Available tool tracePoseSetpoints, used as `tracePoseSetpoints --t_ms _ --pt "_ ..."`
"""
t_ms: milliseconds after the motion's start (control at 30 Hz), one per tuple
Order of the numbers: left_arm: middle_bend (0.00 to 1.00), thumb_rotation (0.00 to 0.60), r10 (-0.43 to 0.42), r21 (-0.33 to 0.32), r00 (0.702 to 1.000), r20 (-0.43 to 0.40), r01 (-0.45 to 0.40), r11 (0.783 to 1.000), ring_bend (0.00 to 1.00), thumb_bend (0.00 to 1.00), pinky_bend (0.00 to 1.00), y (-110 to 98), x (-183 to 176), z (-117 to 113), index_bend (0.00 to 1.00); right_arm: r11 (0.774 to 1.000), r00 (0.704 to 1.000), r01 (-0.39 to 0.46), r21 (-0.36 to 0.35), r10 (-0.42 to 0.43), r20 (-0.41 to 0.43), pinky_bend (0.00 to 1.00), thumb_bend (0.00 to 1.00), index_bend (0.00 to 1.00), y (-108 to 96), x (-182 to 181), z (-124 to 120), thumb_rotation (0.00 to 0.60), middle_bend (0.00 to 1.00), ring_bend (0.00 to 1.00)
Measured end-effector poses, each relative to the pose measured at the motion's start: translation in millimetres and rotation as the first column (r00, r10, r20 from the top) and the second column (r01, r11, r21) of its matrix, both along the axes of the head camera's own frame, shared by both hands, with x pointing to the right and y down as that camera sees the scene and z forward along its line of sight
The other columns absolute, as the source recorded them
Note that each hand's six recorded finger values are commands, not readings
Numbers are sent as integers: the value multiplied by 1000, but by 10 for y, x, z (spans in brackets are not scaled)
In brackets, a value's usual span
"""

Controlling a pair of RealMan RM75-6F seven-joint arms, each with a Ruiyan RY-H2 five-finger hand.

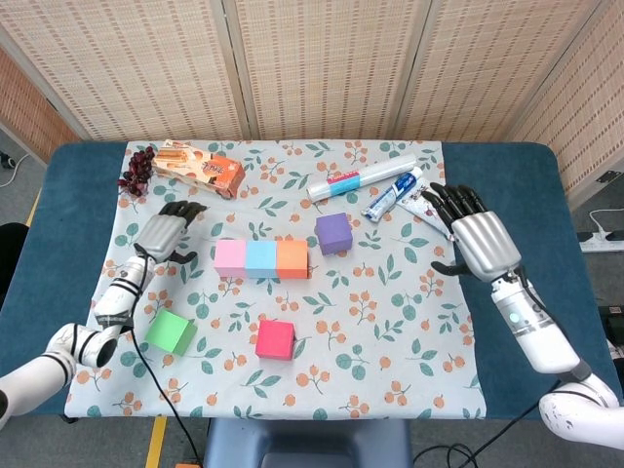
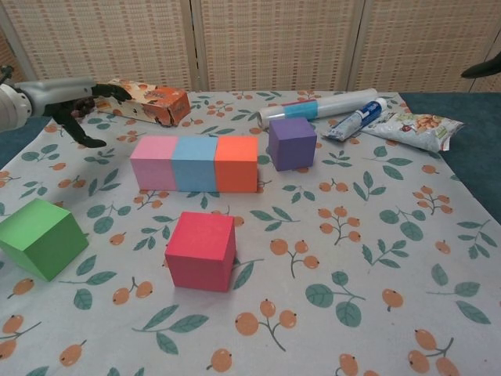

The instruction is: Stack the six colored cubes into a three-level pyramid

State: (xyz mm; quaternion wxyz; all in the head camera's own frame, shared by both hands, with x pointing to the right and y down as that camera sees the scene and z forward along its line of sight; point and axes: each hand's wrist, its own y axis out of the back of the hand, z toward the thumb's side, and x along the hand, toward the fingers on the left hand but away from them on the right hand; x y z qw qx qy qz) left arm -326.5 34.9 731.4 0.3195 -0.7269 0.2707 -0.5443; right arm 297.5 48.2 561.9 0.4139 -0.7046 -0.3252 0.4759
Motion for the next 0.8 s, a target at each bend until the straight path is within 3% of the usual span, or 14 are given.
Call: tracePoseSetpoints --t_ms 233,533,800 --pt "97 600 27 25 1000 -6 -26 999 17 289 67 228 -317 -397 155 999 999 -35 8 35 19 0 48 0 110 204 -71 600 0 0" --pt "104 600 189 -72 982 -10 -189 979 22 292 67 866 -424 -848 166 998 998 -56 9 56 30 0 48 0 254 375 -117 600 0 0" --pt "12 600 289 -139 957 26 -283 949 0 324 47 1355 -434 -1001 34 998 998 -56 7 55 37 0 47 0 350 426 -119 600 0 0"
